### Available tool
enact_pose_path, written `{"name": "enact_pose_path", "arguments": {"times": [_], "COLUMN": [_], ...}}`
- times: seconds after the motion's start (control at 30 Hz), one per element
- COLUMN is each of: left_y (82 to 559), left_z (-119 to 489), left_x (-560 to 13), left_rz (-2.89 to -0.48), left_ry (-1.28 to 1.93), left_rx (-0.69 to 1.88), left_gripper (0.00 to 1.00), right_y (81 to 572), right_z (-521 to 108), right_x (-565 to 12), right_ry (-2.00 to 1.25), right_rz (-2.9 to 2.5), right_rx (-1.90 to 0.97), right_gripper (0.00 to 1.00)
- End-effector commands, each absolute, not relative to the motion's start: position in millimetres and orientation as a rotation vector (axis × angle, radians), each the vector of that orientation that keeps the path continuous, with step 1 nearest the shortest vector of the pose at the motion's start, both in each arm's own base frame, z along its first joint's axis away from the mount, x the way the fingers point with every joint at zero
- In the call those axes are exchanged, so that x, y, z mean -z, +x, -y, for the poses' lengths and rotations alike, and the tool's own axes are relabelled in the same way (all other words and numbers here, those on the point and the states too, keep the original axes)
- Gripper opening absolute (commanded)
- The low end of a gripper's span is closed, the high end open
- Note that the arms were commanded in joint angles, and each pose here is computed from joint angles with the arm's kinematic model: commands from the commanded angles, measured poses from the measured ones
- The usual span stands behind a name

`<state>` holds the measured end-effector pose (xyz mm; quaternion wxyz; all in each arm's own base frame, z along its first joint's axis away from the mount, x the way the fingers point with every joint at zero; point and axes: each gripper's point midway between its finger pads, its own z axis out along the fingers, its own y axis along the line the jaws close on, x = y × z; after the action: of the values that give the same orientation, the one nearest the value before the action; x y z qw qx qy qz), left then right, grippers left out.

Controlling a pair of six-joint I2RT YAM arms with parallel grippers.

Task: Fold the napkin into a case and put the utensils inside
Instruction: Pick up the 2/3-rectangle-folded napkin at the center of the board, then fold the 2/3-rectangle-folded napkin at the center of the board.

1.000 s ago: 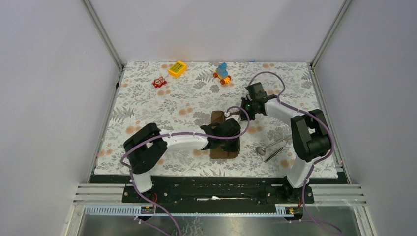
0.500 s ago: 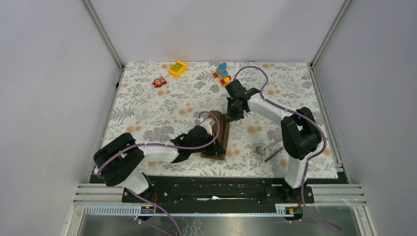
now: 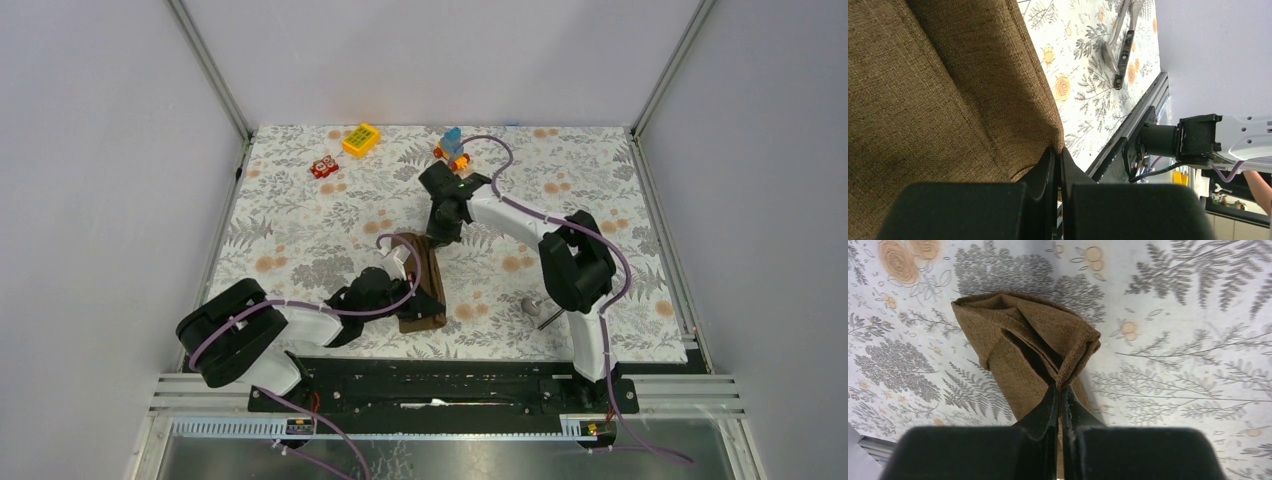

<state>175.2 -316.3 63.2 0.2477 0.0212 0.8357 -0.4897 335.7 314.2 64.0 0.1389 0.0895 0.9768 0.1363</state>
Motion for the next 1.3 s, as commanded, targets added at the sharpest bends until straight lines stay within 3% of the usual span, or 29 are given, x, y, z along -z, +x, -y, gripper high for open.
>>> {"name": "enact_pose_path", "arguments": {"times": [0.0,0.13,0.2,0.4,0.6,0.7,0.9,1.03,1.27], "left_y": [166.3,162.4,162.0,163.5,163.6,177.4,226.6,263.7,300.3], "left_z": [313.4,307.2,304.9,292.1,270.6,249.5,228.6,234.2,244.2], "left_x": [-77.1,-72.9,-68.3,-74.1,-93.3,-99.1,-107.8,-104.4,-75.6], "left_rz": [-2.208,-2.213,-2.245,-2.285,-2.267,-2.270,-2.228,-2.191,-2.219], "left_ry": [0.063,0.051,0.050,0.064,0.037,-0.043,-0.205,-0.262,-0.274], "left_rx": [1.475,1.476,1.445,1.336,1.361,1.278,1.252,1.274,1.254], "left_gripper": [0.00,0.00,0.09,0.52,0.60,0.58,0.27,0.14,0.09], "right_y": [351.2,352.5,351.3,350.0,346.9,346.2,346.6,345.0,343.1], "right_z": [-330.6,-342.5,-346.8,-339.9,-338.5,-337.8,-336.9,-340.4,-348.0], "right_x": [-74.9,-72.9,-72.2,-70.9,-65.9,-67.9,-73.4,-76.0,-79.5], "right_ry": [0.356,0.324,0.301,0.256,0.235,0.237,0.251,0.246,0.240], "right_rz": [-2.742,-2.733,-2.733,-2.712,-2.726,-2.721,-2.703,-2.700,-2.703], "right_rx": [-0.323,-0.258,-0.251,-0.187,-0.163,-0.157,-0.150,-0.150,-0.165], "right_gripper": [0.00,0.00,0.00,0.00,0.00,0.00,0.00,0.00,0.00]}}
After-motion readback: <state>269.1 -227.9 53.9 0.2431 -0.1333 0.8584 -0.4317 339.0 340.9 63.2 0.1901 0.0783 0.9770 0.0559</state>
